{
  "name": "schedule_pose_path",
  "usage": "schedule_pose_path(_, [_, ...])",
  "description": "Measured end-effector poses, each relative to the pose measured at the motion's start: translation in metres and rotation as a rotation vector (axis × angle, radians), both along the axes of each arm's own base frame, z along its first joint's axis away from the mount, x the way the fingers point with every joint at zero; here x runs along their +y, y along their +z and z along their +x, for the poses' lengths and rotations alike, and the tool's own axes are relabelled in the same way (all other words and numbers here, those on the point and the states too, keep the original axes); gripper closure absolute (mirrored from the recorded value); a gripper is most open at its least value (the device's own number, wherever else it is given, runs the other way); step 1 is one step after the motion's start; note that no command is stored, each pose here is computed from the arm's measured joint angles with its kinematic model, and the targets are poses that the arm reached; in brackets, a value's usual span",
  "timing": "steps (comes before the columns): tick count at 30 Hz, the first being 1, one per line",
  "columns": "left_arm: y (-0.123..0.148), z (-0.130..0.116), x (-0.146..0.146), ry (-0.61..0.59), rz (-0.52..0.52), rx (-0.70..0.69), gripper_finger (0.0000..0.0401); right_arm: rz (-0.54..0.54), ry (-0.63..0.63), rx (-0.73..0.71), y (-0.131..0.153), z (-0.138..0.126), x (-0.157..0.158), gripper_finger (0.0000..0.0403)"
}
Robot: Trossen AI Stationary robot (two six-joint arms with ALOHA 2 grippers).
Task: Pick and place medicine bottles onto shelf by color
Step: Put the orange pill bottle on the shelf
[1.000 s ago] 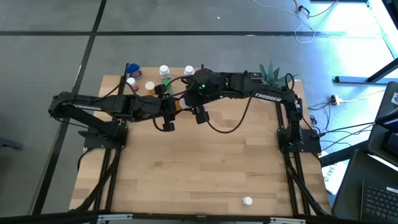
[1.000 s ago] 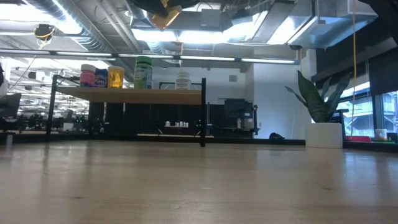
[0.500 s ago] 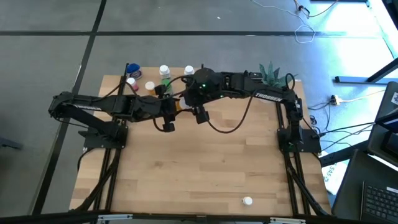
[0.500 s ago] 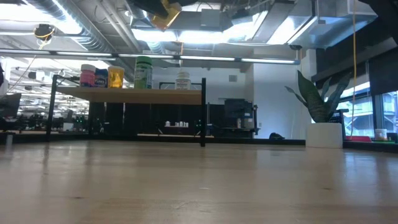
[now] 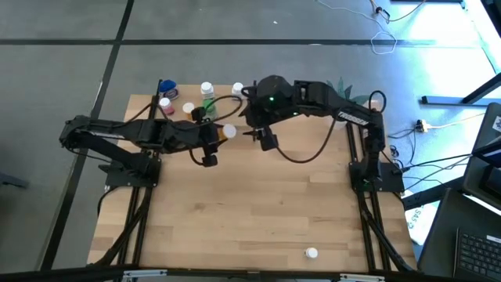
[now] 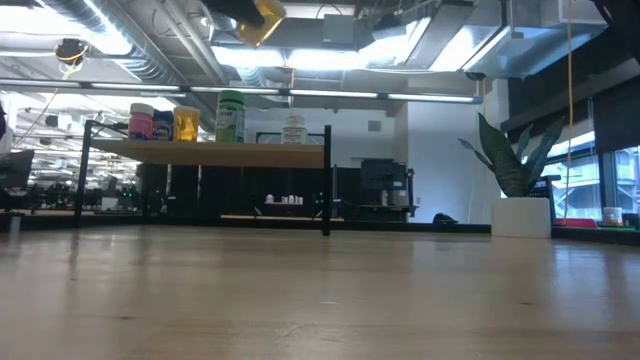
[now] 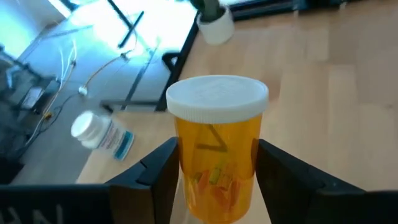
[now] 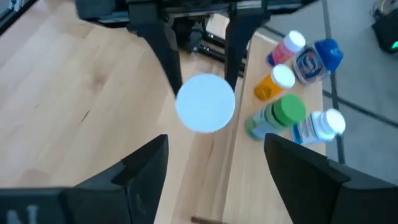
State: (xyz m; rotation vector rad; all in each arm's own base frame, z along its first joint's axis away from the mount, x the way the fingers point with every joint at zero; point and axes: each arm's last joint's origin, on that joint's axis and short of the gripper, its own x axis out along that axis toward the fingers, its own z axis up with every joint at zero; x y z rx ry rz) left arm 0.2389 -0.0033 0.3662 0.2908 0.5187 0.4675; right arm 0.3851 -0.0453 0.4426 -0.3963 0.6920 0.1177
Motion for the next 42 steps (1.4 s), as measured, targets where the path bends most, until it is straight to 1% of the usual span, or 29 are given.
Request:
schedule_pose_path(6, [0.004,-0.008,0.001,0.048,-0.028,-0.038,0.022,0.03,-0.022,0.022,0.006,-0.012,0.001,0.0136])
schedule_pose_path(9, [0.01,-0.012,0.001,0.08,-0.035,-0.089,0.022,0.036,-0.025,0.051,0.006,-0.018,0.002,0.0136])
schedule_pose_path(12, [0.005,-0.02,-0.002,0.108,-0.027,-0.093,0.022,0.052,-0.035,0.059,0.007,-0.02,0.003,0.0136])
schedule_pose_path(13, [0.004,-0.022,-0.004,0.116,-0.036,-0.119,0.022,0.055,-0.037,0.062,0.007,-0.02,0.003,0.0136])
schedule_pose_path(16, [-0.007,-0.035,-0.01,0.144,-0.048,-0.125,0.022,0.058,-0.039,0.084,0.005,-0.022,0.003,0.0136])
schedule_pose_path(19, [-0.008,-0.048,-0.018,0.157,-0.053,-0.213,0.022,0.06,-0.04,0.086,0.005,-0.022,0.003,0.0136])
schedule_pose_path(21, [-0.01,-0.051,-0.022,0.154,-0.06,-0.304,0.022,0.06,-0.04,0.085,0.005,-0.022,0.003,0.0136])
schedule_pose_path(26, [-0.038,-0.042,-0.024,0.134,-0.031,-0.407,0.022,0.059,-0.04,0.074,0.006,-0.021,0.003,0.0136])
schedule_pose_path(31, [-0.064,-0.034,-0.018,0.163,-0.032,-0.548,0.022,0.064,-0.045,0.072,0.006,-0.021,0.003,0.0136])
schedule_pose_path(35, [-0.085,-0.032,-0.013,0.19,-0.033,-0.636,0.022,0.076,-0.056,0.073,0.006,-0.021,0.003,0.0136])
schedule_pose_path(39, [-0.109,-0.026,-0.008,0.211,-0.028,-0.632,0.022,0.076,-0.056,0.072,0.006,-0.021,0.003,0.0136])
schedule_pose_path(42, [-0.116,-0.019,-0.006,0.224,-0.028,-0.655,0.022,0.075,-0.056,0.072,0.006,-0.021,0.003,0.0136])
